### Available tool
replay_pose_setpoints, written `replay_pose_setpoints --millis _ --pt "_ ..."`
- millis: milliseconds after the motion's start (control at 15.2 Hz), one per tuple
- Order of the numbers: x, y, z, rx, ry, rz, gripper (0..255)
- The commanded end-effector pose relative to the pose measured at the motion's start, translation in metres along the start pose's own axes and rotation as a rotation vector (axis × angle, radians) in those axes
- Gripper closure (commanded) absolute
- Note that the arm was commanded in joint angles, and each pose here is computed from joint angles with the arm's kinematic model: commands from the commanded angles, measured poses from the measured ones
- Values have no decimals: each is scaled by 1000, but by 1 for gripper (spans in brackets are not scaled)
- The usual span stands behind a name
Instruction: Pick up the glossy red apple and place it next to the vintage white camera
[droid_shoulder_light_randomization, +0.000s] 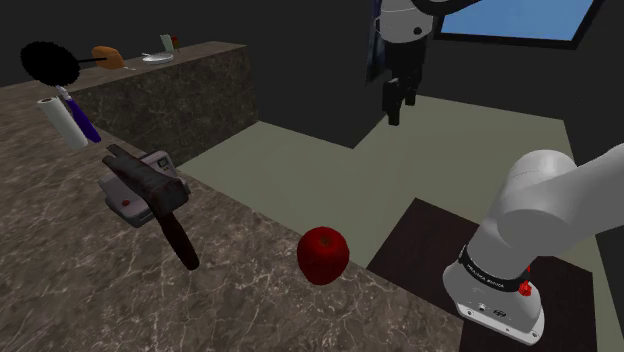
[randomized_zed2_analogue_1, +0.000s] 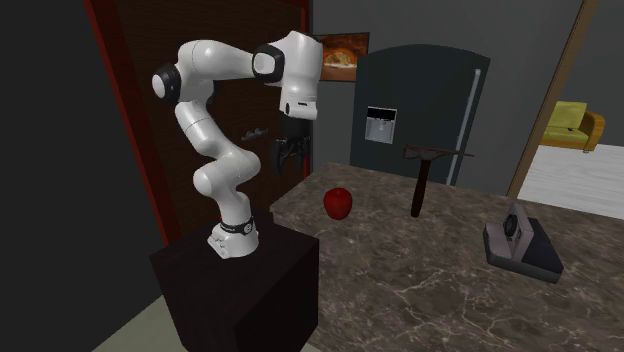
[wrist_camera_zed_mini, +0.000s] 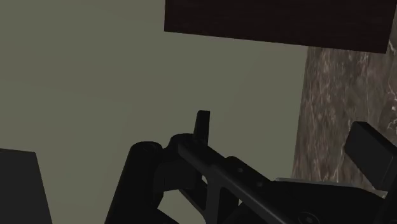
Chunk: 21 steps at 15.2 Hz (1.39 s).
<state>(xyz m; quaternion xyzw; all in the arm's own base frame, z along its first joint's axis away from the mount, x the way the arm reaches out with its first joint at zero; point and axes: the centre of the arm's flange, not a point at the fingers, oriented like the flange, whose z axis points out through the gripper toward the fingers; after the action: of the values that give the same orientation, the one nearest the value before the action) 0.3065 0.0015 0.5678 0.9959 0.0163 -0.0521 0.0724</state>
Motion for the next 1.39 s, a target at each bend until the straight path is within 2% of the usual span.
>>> replay_pose_setpoints --millis 0,1320 --pt "0 0 0 0 0 0 0" --pt "-52 -215 102 143 479 -370 0"
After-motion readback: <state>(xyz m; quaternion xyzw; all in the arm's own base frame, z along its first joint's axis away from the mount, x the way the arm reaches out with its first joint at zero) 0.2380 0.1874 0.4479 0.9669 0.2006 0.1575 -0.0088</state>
